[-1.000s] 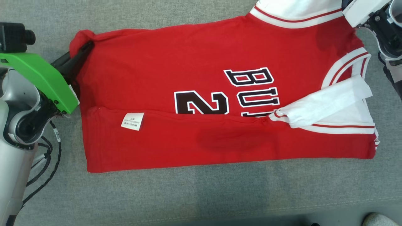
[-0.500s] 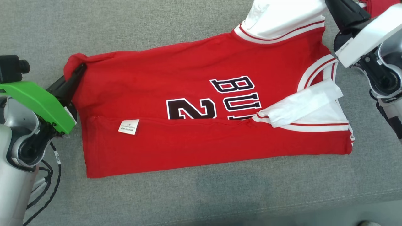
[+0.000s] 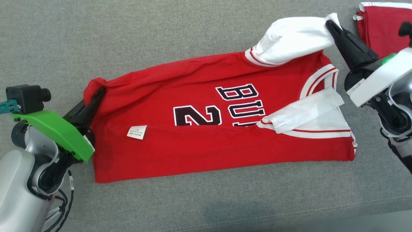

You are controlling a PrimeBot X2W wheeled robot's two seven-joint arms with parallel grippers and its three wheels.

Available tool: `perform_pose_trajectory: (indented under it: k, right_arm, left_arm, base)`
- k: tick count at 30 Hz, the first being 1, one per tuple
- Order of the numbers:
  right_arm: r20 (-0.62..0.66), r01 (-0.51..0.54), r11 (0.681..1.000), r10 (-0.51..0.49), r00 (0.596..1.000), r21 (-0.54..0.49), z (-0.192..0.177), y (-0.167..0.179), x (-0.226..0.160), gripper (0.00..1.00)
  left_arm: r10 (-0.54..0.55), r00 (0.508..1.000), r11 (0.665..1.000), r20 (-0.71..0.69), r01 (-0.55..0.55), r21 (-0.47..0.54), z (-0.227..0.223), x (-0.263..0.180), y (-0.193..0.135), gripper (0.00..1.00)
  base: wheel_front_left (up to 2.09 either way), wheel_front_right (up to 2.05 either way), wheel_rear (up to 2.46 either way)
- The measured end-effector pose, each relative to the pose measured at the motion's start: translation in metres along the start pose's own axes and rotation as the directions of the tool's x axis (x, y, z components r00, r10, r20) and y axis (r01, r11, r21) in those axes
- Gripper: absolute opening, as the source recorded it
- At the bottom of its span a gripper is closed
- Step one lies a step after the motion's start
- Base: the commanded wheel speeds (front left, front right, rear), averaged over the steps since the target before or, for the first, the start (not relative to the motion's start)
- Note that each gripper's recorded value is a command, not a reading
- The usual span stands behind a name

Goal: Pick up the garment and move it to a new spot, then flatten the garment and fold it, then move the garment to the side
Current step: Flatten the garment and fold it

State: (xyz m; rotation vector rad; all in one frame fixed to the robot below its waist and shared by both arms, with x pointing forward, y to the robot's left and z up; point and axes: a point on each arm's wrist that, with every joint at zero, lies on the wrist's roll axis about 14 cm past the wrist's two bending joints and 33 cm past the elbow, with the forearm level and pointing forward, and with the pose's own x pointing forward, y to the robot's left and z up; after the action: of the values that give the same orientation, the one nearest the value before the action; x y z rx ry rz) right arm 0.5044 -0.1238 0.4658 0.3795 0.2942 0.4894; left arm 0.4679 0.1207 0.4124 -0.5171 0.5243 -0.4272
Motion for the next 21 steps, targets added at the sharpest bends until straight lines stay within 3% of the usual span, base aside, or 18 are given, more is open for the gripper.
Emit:
perform_pose_trajectory:
  k: [21]
  right_arm:
    - [-0.005, 0.057, 0.987, -0.057, 0.998, 0.149, -0.033, 0.026, -0.067, 0.00]
  left_arm:
    - [0.002, 0.998, 1.000, 0.056, -0.003, 0.014, -0.011, -0.029, -0.007, 0.00]
  base:
    - [0.00, 0.00, 0.00]
